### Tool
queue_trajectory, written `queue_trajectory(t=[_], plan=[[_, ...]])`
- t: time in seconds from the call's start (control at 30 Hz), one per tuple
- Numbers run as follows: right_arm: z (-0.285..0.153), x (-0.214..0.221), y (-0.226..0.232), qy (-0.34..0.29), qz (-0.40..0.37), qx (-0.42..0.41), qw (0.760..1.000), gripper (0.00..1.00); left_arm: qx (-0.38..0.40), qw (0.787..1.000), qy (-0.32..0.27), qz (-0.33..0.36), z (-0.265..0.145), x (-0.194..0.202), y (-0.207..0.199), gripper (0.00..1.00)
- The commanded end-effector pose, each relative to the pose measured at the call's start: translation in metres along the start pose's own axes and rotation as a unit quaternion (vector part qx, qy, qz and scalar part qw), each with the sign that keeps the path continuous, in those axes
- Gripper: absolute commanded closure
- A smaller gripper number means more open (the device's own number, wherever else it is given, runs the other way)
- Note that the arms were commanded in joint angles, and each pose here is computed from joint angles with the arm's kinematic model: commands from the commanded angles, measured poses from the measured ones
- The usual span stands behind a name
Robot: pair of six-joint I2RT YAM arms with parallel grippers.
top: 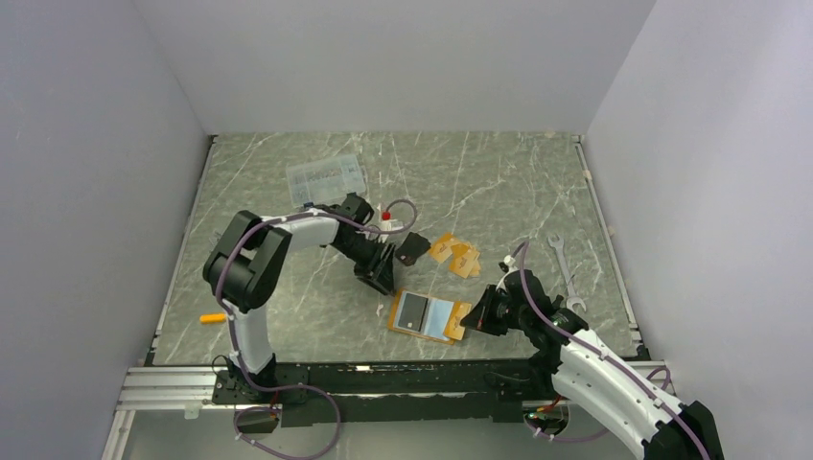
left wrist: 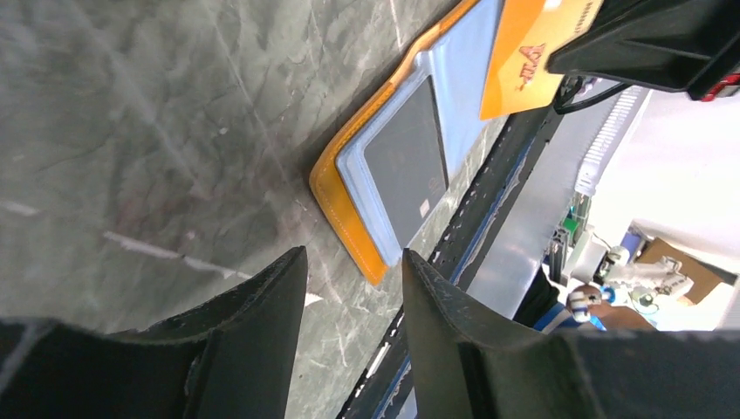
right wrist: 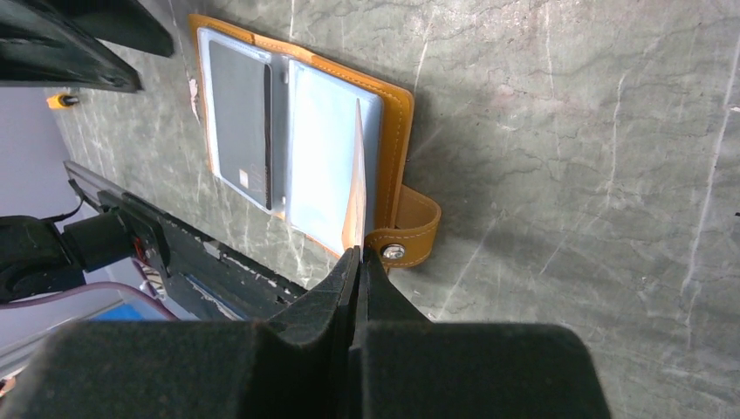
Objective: Put the credit cards into the card holder
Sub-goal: Move the card holder to the center of the board.
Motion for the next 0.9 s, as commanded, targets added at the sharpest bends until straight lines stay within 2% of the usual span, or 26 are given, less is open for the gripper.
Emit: queue_trajectory(t=[0.0,0.17,0.33,0.4,0.6,0.87], plan=[[0.000,-0.001,-0.008,-0.011,0.005,0.022,1.000,1.00,0.016,0.999,0.046,-0.003,0.028,0.012,0.000,0.49],[-0.001,0.004,-0.020,-0.012,0.025,0.045,0.999,1.00,-0.016,0.998,0.058,-0.020,0.037,0.018,0.014,0.40],[-0.001,0.005,-0.022,-0.009,0.028,0.051,0.998,1.00,0.017,0.999,0.044,-0.019,0.035,0.012,0.002,0.37],[0.000,0.006,-0.023,-0.006,0.027,0.053,0.998,1.00,0.044,0.998,0.045,-0.025,0.038,0.012,-0.004,0.41],[0.001,0.007,-0.024,-0.006,0.031,0.050,0.998,1.00,0.093,0.995,0.039,-0.019,0.042,0.007,-0.021,0.62],[0.004,0.009,-0.025,-0.003,0.034,0.046,0.998,1.00,0.125,0.991,0.040,-0.016,0.043,0.004,-0.033,0.63]])
Point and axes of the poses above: each gripper's point midway between its finger pads, its own z axis out along the fingers, its own y axis along the line the jaws close on, x = y × z, the point moved 2 cm from there along -z, back along the fingers, and after that the axes turned 3 degrees about z, right-handed, at the moved point
